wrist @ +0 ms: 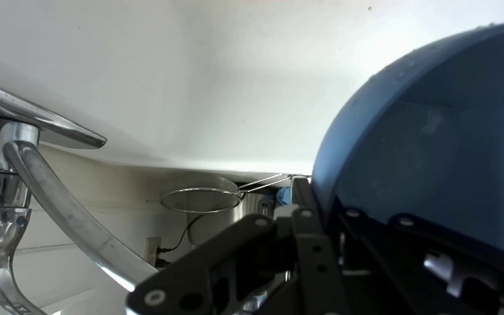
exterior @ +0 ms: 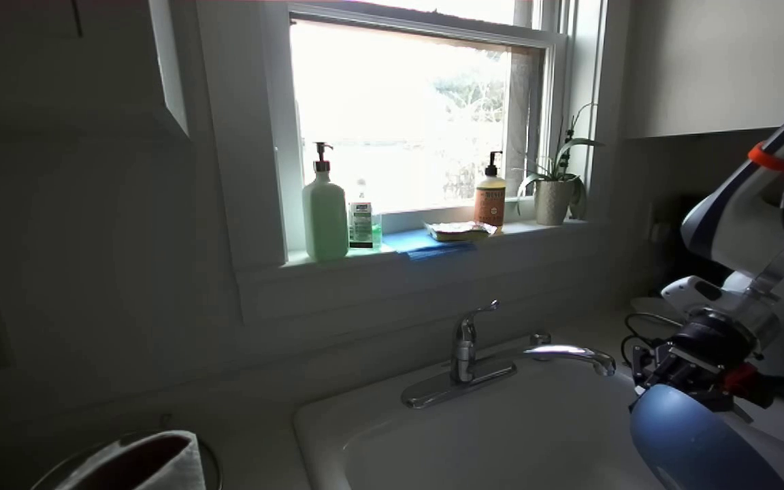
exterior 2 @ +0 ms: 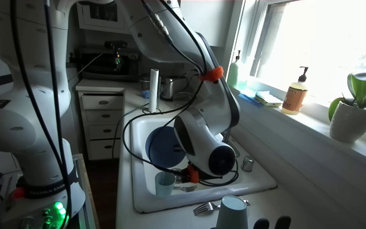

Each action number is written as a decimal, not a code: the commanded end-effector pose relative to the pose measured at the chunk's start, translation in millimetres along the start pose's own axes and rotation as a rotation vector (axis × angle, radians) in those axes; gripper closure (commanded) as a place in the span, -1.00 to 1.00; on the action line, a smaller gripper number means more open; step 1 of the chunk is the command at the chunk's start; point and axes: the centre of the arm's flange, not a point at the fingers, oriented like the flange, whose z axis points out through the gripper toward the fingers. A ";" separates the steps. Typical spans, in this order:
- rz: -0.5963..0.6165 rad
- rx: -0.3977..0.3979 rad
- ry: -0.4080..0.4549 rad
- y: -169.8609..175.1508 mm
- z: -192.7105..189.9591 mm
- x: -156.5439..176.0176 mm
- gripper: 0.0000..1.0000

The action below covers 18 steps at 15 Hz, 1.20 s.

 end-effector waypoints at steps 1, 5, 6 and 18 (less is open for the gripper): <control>-0.040 -0.005 -0.054 3.6 -0.2 17.7 0.97; -0.071 -0.008 -0.139 8.7 3.9 26.1 0.97; -0.078 -0.010 -0.160 9.7 4.5 28.4 0.97; -0.138 0.022 -0.520 21.8 -3.2 43.9 0.97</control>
